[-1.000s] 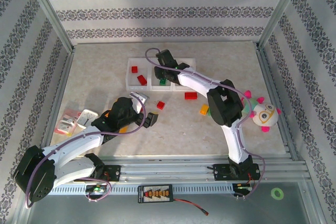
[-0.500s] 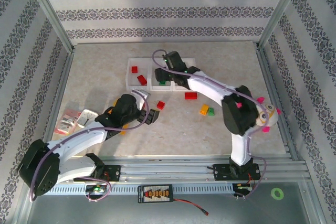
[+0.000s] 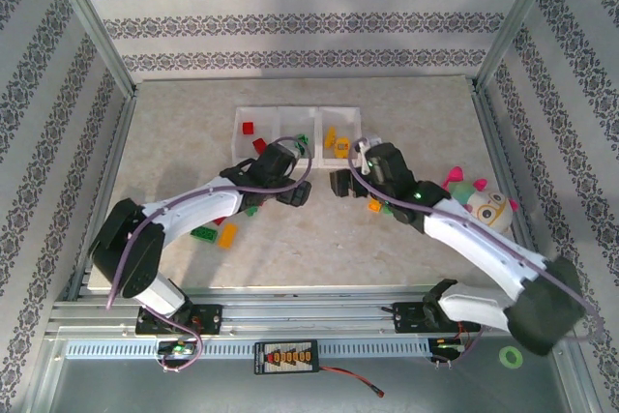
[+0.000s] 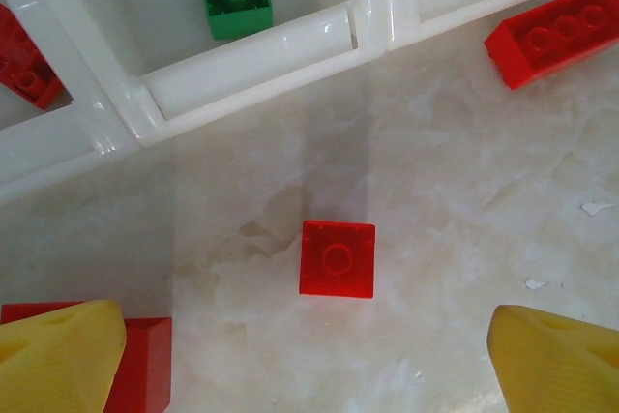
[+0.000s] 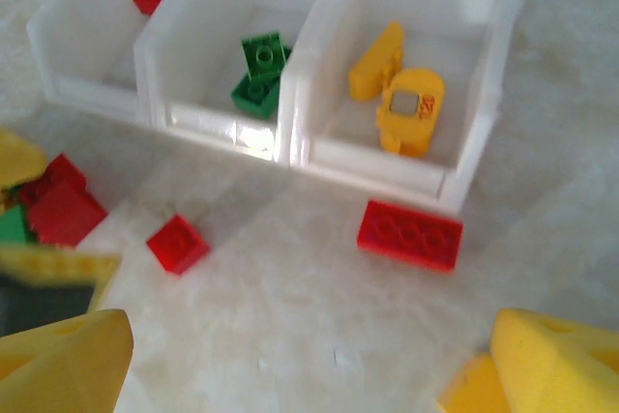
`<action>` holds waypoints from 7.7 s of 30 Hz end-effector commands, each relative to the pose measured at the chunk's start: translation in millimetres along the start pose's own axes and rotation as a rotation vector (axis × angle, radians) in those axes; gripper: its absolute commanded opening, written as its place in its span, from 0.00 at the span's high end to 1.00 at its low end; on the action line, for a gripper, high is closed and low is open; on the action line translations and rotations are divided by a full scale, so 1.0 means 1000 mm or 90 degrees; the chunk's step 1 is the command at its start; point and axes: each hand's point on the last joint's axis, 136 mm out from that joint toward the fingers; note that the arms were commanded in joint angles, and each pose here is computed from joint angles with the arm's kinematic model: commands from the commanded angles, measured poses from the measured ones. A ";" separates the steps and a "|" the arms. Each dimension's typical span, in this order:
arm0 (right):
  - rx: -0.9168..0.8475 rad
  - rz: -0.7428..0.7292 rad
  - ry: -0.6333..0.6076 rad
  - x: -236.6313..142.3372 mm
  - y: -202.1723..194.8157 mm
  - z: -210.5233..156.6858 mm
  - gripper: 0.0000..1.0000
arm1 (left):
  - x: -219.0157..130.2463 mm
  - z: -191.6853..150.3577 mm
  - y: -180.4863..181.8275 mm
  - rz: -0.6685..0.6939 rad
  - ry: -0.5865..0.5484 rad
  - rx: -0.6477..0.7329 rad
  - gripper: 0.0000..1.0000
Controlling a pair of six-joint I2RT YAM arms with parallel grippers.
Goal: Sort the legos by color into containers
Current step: Pick up the lego from the center of the table, then place the lego in the container, then pick up the lego from the center of the table, then place the lego in the container, then pick up the lego from the center of the table.
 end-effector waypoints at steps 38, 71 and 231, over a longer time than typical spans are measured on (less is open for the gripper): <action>-0.048 0.096 0.001 -0.042 0.010 -0.007 0.04 | 0.026 0.002 0.002 0.013 0.122 -0.084 0.71; -0.052 0.185 -0.026 -0.007 0.056 0.018 0.03 | 0.082 0.059 0.192 0.173 0.056 -0.164 0.67; 0.230 -0.292 0.244 0.086 -0.109 -0.090 0.21 | -0.085 0.002 -0.072 -0.243 -0.394 0.302 0.01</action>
Point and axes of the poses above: each hand's point on the last joint's axis, 136 mm out from that joint toward the fingers, its own x axis out along the fingers, its own y axis along the line the jaws close on, z = x × y, and after that the axes turned 15 degrees about x, right-handed
